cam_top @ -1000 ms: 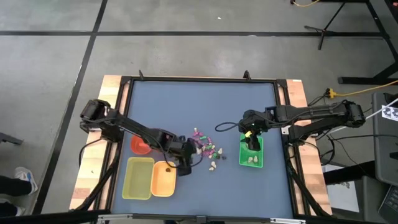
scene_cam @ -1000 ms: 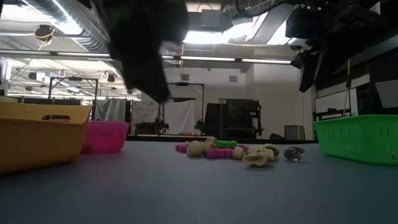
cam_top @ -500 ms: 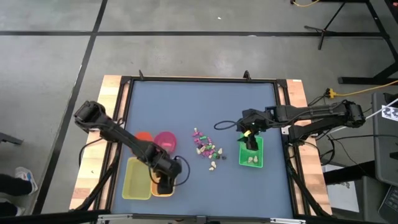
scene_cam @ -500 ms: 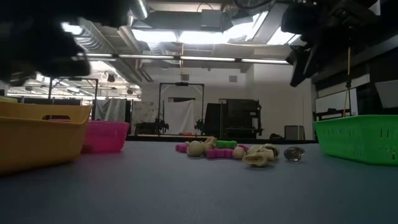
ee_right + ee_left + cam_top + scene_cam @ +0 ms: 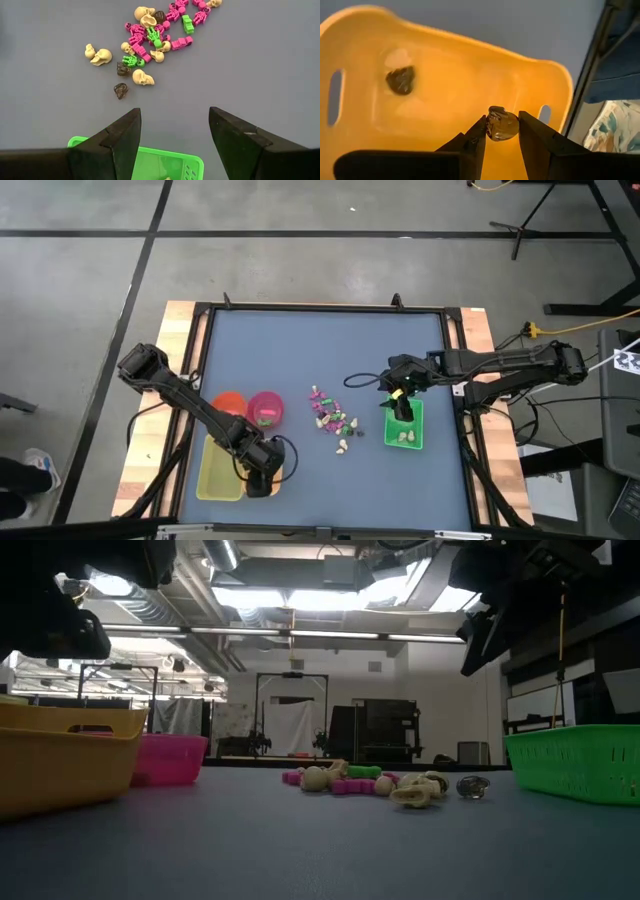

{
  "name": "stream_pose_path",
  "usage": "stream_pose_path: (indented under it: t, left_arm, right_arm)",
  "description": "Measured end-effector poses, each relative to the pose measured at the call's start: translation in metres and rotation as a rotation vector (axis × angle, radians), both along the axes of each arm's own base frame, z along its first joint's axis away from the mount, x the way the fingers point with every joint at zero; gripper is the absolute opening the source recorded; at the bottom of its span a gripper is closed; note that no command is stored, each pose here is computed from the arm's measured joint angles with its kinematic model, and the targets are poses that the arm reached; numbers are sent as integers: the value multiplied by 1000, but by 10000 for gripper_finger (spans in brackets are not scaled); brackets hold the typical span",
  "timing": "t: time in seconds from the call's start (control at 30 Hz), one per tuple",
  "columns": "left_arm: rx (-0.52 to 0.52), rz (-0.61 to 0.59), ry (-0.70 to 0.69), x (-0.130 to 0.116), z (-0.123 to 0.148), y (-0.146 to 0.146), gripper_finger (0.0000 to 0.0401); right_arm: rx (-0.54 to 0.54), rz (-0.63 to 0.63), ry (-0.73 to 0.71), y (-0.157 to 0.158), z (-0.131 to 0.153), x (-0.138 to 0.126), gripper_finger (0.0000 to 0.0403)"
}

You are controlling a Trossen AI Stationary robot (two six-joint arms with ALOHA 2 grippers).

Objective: Sort Halloween decoration
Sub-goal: Put the black skull toy into the yellow bin, then put the white skull toy into the green bin

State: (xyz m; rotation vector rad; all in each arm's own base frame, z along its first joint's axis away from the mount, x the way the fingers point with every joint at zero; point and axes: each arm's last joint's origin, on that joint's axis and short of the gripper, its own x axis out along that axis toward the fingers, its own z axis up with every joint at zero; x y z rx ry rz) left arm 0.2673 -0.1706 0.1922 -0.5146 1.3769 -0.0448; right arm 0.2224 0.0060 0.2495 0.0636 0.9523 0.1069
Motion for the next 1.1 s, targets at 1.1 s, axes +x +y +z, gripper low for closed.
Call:
stream_pose_path:
  t: [1.1]
  left_arm:
    - [112,134,-6,-1,-2,6,174]
  right_arm:
    - [3,2,-35,0,2,3,232]
